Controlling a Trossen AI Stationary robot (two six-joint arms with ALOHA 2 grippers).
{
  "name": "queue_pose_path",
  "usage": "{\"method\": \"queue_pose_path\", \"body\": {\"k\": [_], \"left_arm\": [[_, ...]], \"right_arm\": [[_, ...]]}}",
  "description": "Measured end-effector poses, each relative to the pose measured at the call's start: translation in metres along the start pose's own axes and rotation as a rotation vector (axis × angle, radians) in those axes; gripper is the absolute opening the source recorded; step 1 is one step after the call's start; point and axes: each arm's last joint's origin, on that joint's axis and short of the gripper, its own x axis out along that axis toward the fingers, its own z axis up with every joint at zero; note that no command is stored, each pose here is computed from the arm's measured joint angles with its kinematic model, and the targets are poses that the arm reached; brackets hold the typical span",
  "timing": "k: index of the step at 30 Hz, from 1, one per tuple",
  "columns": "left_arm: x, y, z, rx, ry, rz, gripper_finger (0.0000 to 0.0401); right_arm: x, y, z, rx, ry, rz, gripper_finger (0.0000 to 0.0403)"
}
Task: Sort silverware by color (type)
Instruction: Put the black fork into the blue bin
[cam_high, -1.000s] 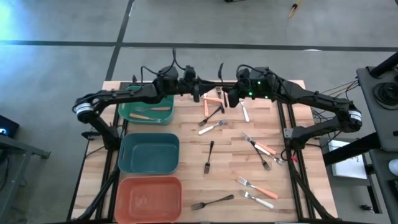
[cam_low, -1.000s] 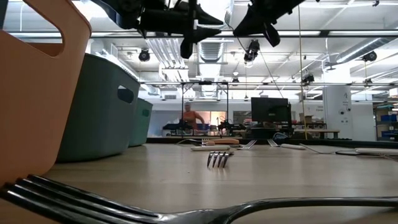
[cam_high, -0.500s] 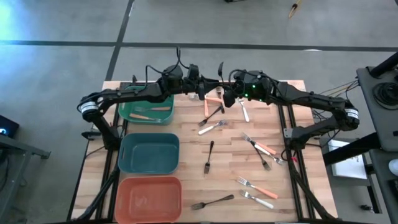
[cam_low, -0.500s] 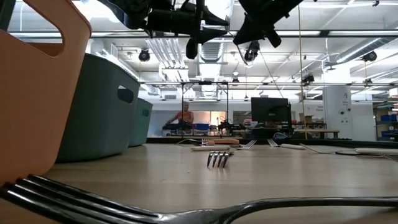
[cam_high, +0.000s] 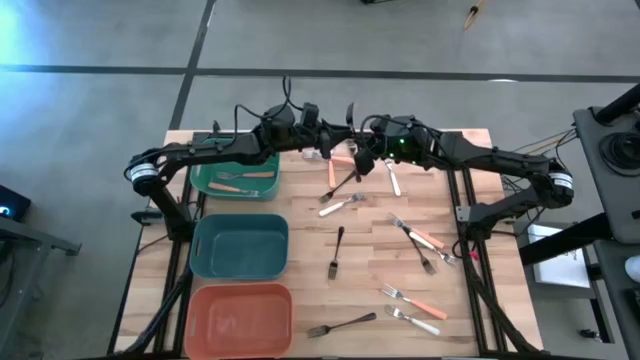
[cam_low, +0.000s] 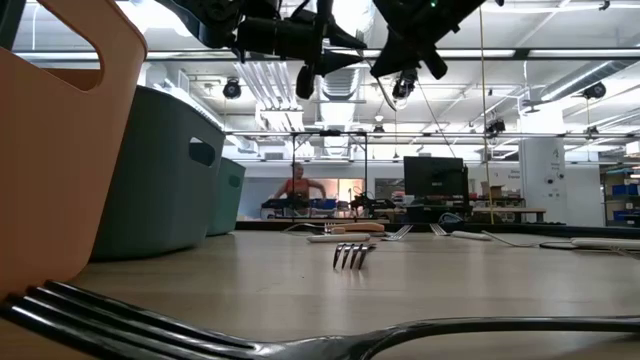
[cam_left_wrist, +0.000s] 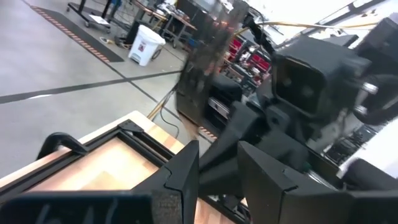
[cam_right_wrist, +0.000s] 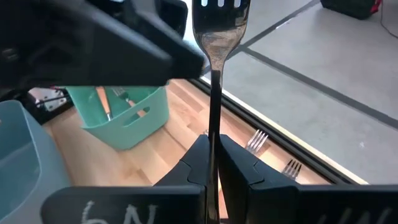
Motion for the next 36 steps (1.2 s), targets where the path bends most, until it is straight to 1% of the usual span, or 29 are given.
{"method": "queue_pose_path", "body": {"k": [5, 13, 18, 21, 25, 26, 36], "left_arm": [[0.0, 0.001, 0.001, -0.009, -0.008, 0.025, 0.0092], [0.001, 0.0, 0.003, -0.015, -0.015, 0.023, 0.0092], [0.001, 0.0, 0.004, -0.015, -0.02, 0.029, 0.0089], [0.001, 0.0, 0.003, -0.017, -0.01, 0.034, 0.0073], [0.001, 0.0, 0.002, -0.021, -0.005, 0.028, 0.0017], [0.001, 0.0, 0.002, -0.021, -0.005, 0.027, 0.001], [0.0, 0.001, 0.002, -0.013, 0.013, 0.034, 0.0001]], "right_arm": [[0.003, 0.006, -0.003, -0.02, 0.011, 0.013, 0.0012], [0.001, 0.013, -0.005, -0.037, 0.015, 0.037, 0.0012], [0.0, 0.019, -0.005, -0.048, -0.008, 0.053, 0.0012], [0.0, 0.019, -0.005, -0.048, -0.008, 0.051, 0.0012], [0.0, 0.019, -0.005, -0.051, -0.009, 0.047, 0.0012], [0.0, 0.019, -0.005, -0.052, -0.008, 0.048, 0.0012], [-0.001, 0.018, -0.006, -0.04, 0.003, 0.053, 0.0012]]}}
